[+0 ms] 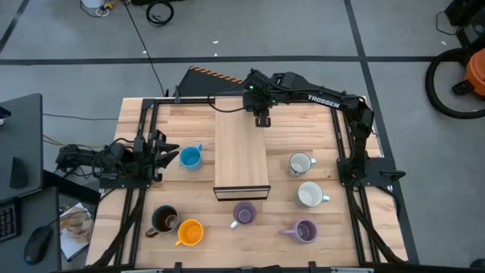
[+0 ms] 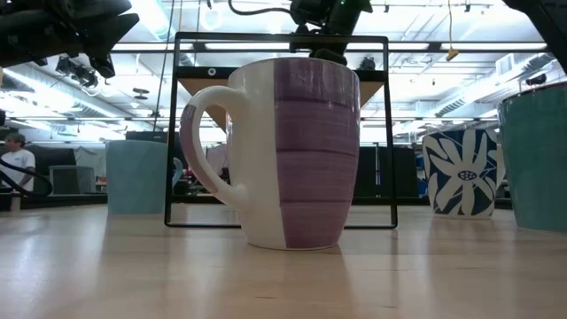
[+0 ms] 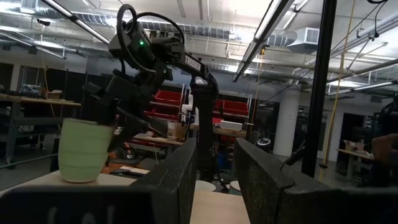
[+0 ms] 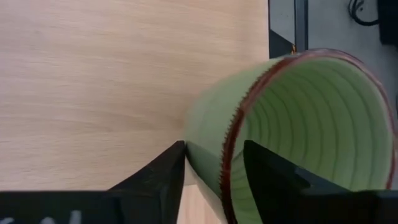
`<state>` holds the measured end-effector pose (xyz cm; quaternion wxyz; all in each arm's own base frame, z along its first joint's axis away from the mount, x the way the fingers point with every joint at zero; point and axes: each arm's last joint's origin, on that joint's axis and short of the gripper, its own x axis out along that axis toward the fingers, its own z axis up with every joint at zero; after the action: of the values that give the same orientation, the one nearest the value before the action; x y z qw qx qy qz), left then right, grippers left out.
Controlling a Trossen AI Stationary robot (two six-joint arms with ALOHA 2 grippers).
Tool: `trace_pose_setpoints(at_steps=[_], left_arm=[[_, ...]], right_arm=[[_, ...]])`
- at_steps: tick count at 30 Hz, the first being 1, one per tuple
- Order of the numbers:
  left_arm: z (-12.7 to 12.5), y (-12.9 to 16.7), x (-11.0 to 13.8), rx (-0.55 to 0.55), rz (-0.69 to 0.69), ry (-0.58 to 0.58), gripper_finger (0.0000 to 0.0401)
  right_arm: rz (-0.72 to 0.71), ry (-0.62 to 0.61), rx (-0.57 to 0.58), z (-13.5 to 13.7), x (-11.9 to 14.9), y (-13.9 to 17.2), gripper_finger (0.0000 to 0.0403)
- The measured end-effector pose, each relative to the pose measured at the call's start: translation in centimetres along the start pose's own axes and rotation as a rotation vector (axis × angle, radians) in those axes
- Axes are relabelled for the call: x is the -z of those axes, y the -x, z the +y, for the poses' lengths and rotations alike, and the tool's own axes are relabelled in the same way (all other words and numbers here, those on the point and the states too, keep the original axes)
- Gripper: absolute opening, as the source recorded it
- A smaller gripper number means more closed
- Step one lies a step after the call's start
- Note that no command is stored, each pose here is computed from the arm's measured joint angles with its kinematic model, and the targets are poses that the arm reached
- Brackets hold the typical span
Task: Place coffee mugs
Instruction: Put the green mug on the shelf
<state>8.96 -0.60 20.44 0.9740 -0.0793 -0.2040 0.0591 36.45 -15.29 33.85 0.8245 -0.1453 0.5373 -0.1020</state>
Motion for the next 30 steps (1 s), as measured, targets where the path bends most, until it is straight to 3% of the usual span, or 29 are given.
trace_pose_setpoints(at_steps=[8, 30], left_arm=[[0.0, 0.0, 0.0, 0.0, 0.0, -0.001, 0.0114], [0.0, 0.0, 0.1, 0.0, 0.006, -0.002, 0.0114]], right_arm=[[0.003, -0.008, 0.048, -0.1, -0.1, 0.3, 0.022], [-0.007, 0.042, 0.176, 1.4, -1.2, 1.7, 0.0276]])
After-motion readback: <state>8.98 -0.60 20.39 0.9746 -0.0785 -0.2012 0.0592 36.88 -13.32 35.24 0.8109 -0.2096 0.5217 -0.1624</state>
